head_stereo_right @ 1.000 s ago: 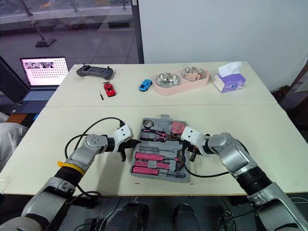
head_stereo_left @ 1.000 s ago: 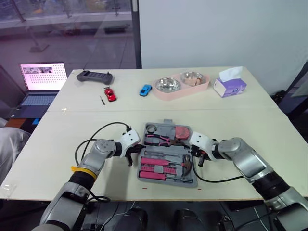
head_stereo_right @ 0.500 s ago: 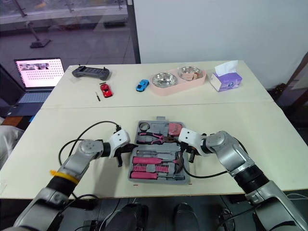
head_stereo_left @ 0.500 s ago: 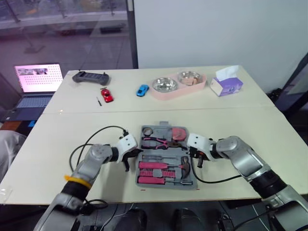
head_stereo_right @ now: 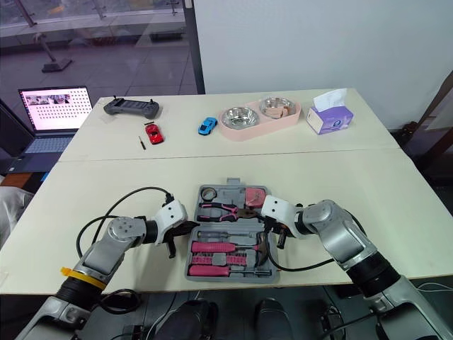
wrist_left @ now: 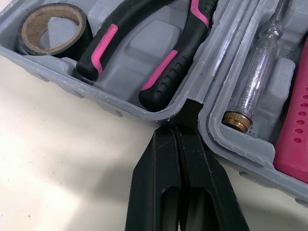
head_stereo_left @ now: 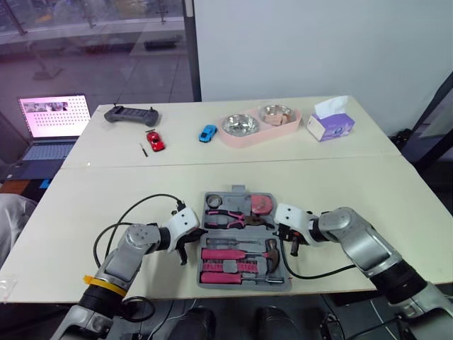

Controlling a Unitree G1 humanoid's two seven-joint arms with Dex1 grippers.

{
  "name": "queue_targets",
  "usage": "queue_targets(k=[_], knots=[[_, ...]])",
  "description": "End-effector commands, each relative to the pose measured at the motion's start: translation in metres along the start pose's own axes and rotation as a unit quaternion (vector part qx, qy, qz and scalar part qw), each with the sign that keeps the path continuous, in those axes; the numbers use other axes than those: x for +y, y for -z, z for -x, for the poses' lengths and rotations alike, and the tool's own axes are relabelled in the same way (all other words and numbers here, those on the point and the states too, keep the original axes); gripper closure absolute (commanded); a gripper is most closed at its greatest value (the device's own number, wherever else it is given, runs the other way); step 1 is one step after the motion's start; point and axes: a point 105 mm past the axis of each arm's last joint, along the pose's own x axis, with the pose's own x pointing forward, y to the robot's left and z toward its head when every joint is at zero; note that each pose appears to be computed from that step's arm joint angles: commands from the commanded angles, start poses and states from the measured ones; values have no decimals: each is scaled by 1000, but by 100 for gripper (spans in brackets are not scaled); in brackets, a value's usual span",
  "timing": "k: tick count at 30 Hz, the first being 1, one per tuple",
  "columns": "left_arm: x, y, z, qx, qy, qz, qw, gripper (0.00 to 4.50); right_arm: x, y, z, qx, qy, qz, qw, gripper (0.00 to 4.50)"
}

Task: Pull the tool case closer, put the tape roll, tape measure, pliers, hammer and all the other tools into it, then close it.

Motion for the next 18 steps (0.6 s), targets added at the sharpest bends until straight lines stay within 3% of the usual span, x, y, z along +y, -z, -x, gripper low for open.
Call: queue_targets(k=[1,18], knots=[[-24,11,-9,13,40,21,999,450,8,-23,-2,-38,-17,33,999,444],[-25,18,1,25,25,25,999,450,6,-19,-2,-29,-21,38,999,444]])
